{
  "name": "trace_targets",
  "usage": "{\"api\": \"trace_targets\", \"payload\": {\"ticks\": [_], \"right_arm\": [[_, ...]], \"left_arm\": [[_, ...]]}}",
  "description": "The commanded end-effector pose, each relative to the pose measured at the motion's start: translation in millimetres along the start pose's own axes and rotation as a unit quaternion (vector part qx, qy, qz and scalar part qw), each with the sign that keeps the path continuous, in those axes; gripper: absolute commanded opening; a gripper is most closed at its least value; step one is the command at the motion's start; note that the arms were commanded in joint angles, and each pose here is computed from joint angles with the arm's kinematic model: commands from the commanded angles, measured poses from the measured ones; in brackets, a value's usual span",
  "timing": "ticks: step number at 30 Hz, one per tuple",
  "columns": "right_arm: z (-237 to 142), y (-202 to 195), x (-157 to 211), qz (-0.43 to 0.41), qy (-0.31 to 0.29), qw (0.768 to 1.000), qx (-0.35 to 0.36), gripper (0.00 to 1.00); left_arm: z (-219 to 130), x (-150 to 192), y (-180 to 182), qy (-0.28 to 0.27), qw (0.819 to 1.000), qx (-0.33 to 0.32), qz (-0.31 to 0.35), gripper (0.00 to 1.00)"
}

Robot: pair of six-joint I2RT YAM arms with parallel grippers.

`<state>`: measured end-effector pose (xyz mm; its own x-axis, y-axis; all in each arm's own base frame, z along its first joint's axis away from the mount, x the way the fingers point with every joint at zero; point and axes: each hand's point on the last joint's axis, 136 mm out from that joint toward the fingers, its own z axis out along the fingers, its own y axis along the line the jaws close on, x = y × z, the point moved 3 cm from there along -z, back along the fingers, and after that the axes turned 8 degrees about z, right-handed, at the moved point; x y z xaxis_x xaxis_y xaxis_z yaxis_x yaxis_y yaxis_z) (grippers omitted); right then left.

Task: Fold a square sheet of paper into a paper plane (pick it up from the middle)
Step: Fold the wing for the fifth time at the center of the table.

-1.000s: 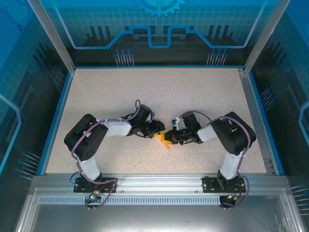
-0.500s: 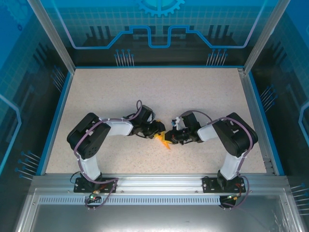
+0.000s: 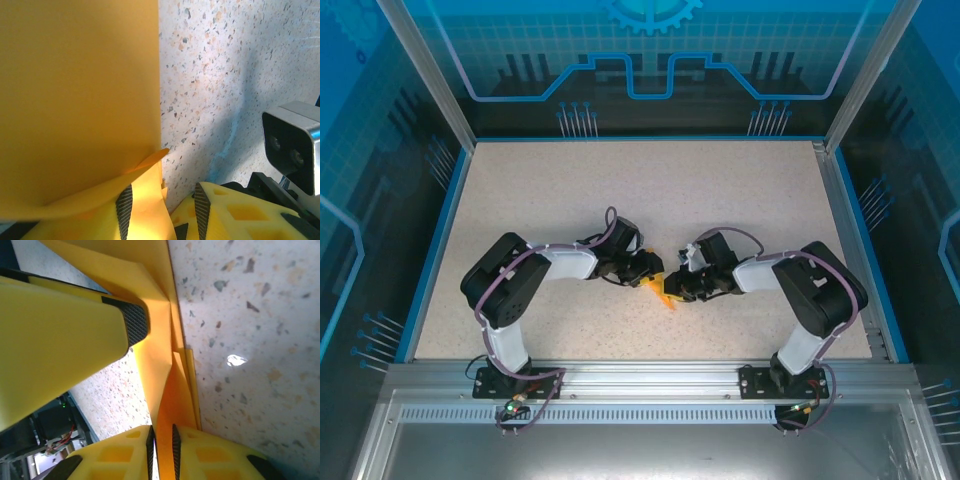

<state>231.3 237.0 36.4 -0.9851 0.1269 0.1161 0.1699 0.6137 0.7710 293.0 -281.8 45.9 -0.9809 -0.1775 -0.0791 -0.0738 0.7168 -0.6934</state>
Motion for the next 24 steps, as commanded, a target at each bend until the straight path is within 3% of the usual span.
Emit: {"api": "trace_targets", "payload": {"ticks": [1,10,16,24], "right_arm": [[-1,-17,15,0.006,0.018,0.998,0.059,0.2],[3,-37,23,0.008,0.03,0.993,0.117,0.1],[0,-43,25,0.008,0.019,0.99,0.142,0.11],[-10,-14,28,-0.037,0.018,0.993,0.11,0.19]], "left_arm": [[6,5,27,0.015,0.998,-0.054,-0.014,0.41],[5,5,25,0.015,0.998,-0.054,-0.014,0.41],[4,5,24,0.017,0.998,-0.053,-0.012,0.41],[3,6,25,0.019,0.998,-0.059,-0.011,0.41]]}}
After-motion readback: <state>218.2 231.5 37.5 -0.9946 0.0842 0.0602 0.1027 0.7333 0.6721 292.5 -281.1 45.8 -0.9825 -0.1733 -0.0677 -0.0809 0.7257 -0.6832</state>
